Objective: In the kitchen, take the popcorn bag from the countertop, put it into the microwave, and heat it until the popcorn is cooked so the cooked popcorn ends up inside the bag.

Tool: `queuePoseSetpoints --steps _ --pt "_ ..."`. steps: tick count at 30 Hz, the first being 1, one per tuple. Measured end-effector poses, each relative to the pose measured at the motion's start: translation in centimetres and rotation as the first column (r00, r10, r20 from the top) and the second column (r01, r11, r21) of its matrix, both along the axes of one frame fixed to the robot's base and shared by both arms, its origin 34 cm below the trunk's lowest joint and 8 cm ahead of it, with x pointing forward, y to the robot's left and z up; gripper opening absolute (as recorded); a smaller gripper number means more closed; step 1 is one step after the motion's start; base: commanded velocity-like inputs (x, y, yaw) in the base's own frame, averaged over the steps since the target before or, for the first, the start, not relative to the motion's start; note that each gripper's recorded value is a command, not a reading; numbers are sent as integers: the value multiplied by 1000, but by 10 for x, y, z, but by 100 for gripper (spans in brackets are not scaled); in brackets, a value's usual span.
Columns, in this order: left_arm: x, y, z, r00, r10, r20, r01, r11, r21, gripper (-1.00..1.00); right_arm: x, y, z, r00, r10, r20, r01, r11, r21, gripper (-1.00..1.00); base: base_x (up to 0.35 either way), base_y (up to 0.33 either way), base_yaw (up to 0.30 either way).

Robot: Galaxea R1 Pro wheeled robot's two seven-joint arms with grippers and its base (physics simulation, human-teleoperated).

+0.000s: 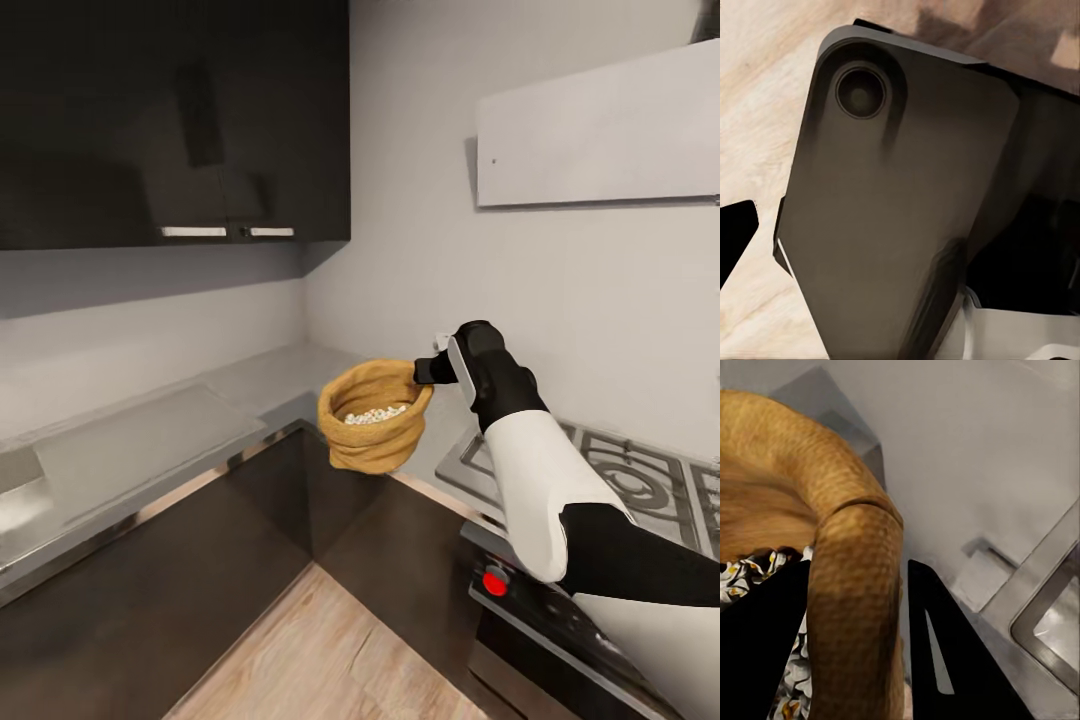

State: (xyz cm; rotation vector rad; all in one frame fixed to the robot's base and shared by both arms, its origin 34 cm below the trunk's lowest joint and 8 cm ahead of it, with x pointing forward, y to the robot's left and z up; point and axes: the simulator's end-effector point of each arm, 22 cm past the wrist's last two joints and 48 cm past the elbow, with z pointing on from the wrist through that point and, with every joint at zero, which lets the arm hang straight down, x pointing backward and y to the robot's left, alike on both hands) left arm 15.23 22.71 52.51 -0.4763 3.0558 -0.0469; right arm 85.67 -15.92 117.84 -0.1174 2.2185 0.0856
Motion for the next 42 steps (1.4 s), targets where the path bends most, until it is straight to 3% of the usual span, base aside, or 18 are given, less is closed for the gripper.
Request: queuePoseSetpoints --steps 42 --pt "0 -6 0 1000 3 0 -3 1000 -7 100 0 -1 -3 1000 -3 -7 2 1000 -6 -100 -345 0 0"
